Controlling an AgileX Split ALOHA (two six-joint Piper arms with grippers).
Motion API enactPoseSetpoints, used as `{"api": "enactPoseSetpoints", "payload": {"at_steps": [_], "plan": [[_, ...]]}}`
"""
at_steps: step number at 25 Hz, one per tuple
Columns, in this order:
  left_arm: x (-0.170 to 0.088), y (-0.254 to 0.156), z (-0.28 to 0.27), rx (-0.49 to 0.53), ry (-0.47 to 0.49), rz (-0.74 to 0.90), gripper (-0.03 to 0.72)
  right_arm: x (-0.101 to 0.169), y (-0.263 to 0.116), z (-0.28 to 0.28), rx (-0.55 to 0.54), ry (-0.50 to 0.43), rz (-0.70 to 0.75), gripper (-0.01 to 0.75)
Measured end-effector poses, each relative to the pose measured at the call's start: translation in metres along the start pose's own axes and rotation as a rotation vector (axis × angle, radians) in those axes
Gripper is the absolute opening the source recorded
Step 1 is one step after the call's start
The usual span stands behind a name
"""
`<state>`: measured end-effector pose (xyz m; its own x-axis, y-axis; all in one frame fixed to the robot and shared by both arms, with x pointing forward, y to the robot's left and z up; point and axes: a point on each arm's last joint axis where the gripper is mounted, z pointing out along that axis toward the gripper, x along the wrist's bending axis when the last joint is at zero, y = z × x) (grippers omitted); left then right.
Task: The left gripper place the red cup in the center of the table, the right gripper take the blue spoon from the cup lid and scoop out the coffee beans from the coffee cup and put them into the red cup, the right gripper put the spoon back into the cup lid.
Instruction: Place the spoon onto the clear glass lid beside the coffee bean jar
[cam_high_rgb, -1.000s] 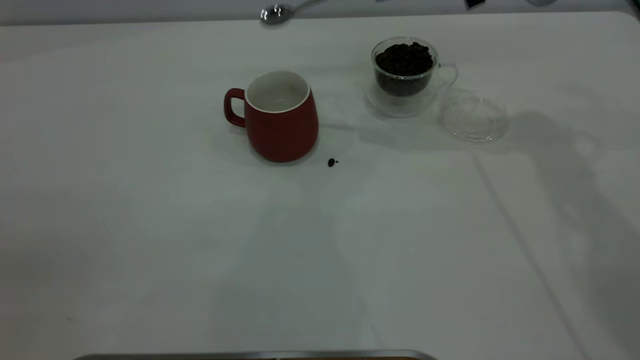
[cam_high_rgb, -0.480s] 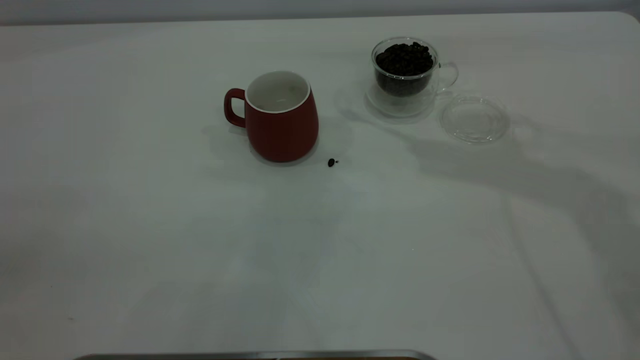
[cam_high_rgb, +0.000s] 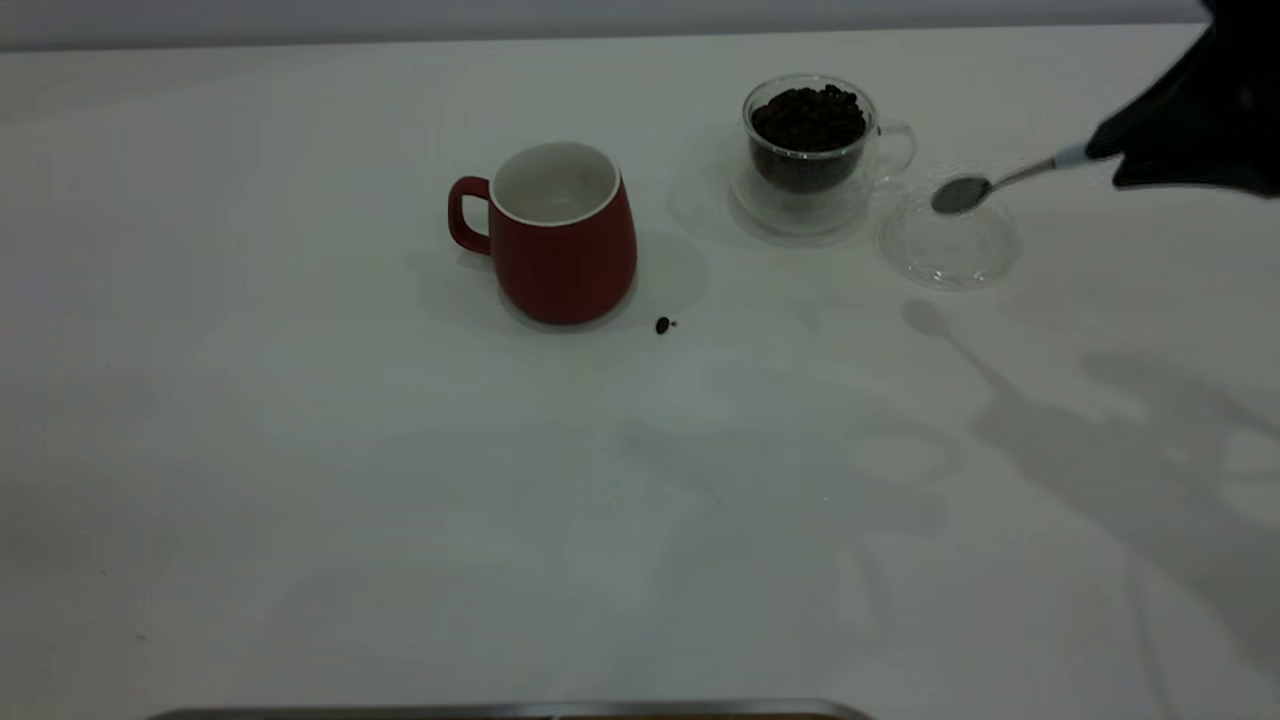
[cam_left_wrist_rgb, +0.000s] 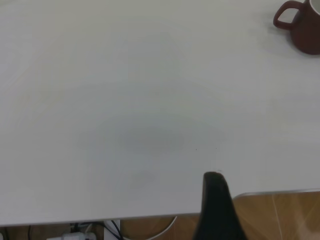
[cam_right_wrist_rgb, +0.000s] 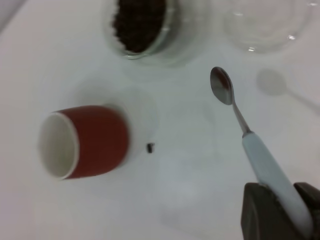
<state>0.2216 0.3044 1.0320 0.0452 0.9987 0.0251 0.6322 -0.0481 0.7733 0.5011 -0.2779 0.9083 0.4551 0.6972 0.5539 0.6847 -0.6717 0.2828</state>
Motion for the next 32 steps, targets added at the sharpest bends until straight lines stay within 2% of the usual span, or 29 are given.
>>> {"api": "enactPoseSetpoints", "payload": {"at_steps": [8,11,16,21,25,32], "plan": [[0.000,0.000,0.000,0.000,0.000,0.000,0.580,-0.002,0.018,0.059,0.072,-0.049,0.022,0.116],[0.000,0.000,0.000,0.000,0.000,0.000,0.580,0.001,0.029,0.073,0.073,-0.030,0.031,0.116],[0.000,0.000,0.000,0.000,0.000,0.000,0.580,0.002,0.043,0.074,0.063,0.021,0.057,0.116],[0.000,0.000,0.000,0.000,0.000,0.001,0.580,-0.021,0.058,0.072,0.027,-0.018,0.136,0.116],[0.000,0.000,0.000,0.000,0.000,0.001,0.580,-0.033,0.059,0.079,0.041,-0.039,0.177,0.116],[0.000,0.000,0.000,0.000,0.000,0.001,0.580,-0.030,0.069,0.102,0.068,0.009,0.187,0.116]]}}
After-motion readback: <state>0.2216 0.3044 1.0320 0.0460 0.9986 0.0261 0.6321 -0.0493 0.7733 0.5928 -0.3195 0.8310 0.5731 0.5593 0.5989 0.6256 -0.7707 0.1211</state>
